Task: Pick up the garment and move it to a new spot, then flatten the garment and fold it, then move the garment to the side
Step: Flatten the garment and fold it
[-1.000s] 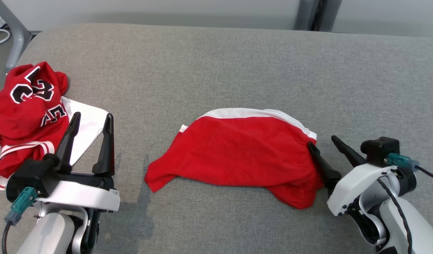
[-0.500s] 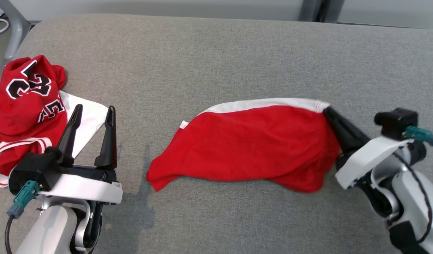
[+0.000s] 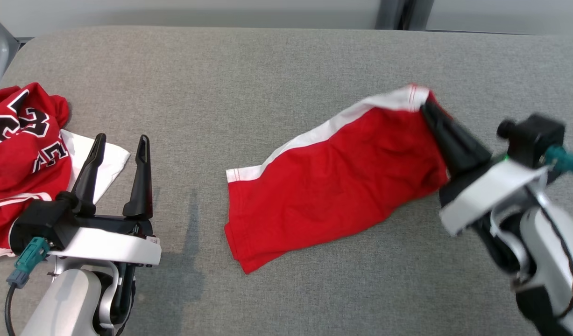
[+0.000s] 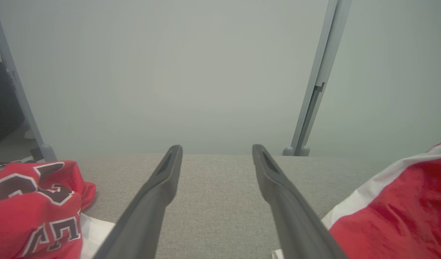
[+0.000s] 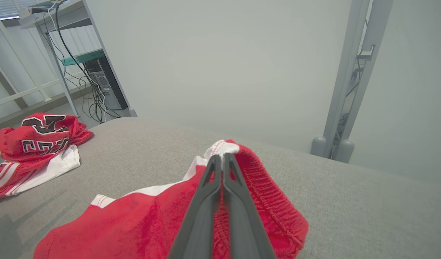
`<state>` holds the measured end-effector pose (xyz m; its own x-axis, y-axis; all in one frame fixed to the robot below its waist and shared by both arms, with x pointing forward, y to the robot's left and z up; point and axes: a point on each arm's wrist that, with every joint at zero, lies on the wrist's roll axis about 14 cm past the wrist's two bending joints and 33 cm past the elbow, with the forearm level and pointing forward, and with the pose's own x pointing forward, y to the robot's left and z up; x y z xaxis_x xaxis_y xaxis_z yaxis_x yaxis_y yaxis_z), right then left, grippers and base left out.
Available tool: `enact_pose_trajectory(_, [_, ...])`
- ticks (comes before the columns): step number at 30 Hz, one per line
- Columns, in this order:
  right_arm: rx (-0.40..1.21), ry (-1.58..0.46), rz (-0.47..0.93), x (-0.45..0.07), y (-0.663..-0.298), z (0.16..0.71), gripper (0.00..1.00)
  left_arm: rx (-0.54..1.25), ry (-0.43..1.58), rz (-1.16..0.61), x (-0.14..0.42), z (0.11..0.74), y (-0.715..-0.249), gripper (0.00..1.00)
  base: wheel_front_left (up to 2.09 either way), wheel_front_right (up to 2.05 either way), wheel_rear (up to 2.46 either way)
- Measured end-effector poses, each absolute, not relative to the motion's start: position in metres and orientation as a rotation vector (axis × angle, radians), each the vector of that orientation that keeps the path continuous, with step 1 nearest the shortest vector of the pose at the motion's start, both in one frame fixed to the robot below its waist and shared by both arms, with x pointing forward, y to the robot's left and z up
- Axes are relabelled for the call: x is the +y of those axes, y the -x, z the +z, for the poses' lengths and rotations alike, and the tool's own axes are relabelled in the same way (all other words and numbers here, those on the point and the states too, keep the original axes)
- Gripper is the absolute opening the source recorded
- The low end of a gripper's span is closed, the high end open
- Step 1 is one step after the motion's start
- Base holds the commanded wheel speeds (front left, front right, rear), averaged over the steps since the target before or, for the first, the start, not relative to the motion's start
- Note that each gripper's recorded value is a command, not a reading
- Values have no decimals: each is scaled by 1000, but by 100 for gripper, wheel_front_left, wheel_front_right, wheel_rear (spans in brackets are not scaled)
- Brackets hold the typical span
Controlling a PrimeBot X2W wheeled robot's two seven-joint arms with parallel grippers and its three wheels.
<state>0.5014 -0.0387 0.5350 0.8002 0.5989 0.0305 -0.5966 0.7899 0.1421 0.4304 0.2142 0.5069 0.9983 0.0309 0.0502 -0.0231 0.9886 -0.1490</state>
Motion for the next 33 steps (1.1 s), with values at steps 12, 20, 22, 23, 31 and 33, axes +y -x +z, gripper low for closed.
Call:
enact_pose_trajectory(12, [309, -239, 467, -87, -421, 439, 0, -36, 162, -4, 204, 500, -432, 100, 0, 0, 0])
enact_pose_trajectory(20, [297, -264, 393, -106, -420, 434, 0, -26, 160, -1, 205, 498, -427, 100, 0, 0, 0])
enact_pose_trajectory(22, [302, -272, 385, -107, -420, 429, 0, -17, 160, 6, 206, 496, -423, 100, 0, 0, 0])
enact_pose_trajectory(23, [307, -274, 386, -105, -420, 426, 11, -17, 159, 9, 207, 497, -422, 100, 0, 0, 0])
enact_pose_trajectory(31, [265, -309, 363, -105, -415, 427, 100, -19, 166, 42, 216, 500, -411, 100, 0, 0, 0])
enact_pose_trajectory(33, [239, -314, 356, -107, -412, 432, 100, -12, 165, 51, 217, 499, -407, 100, 0, 0, 0])
